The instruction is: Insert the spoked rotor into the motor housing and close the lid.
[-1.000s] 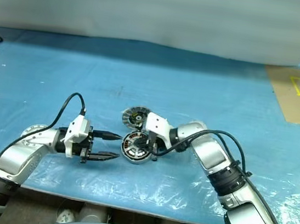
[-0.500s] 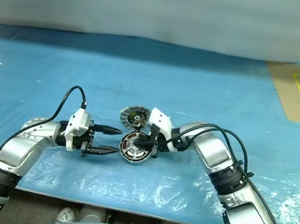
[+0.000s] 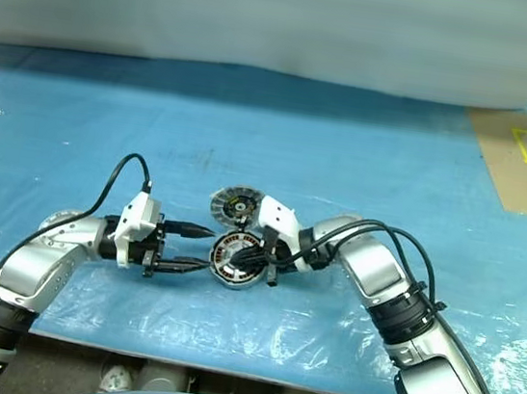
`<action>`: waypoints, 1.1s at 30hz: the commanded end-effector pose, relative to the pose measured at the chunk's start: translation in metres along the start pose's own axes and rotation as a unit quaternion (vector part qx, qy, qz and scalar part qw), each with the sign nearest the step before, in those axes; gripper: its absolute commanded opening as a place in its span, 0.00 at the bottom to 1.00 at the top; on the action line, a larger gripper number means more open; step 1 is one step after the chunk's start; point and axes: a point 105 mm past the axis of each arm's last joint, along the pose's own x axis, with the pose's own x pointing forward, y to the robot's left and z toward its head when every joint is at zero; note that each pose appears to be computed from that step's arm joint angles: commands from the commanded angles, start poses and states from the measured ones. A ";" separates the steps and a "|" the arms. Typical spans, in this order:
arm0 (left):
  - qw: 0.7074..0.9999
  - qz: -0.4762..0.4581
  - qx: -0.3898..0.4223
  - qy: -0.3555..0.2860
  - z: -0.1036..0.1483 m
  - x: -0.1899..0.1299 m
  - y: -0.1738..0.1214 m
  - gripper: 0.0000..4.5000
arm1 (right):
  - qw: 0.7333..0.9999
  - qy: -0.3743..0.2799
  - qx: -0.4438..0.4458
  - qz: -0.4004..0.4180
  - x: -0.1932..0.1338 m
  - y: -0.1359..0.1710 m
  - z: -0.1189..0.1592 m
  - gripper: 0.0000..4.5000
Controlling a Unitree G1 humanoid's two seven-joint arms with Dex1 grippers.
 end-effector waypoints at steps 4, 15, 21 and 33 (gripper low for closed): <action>1.000 0.008 0.017 -0.021 0.015 -0.004 -0.001 0.61 | 0.996 -0.086 -0.025 0.001 -0.017 0.003 0.048 0.00; 0.998 0.054 0.001 -0.039 0.025 -0.015 0.002 0.61 | 0.975 -0.074 -0.009 -0.209 -0.086 -0.038 0.036 0.00; 0.994 0.094 -0.009 -0.048 0.030 -0.028 0.019 0.61 | 0.945 -0.091 0.041 -0.313 -0.106 -0.062 0.015 0.00; 0.997 0.070 0.020 -0.013 0.032 -0.045 0.029 0.61 | 0.974 -0.133 -0.014 -0.183 -0.044 -0.065 0.063 0.00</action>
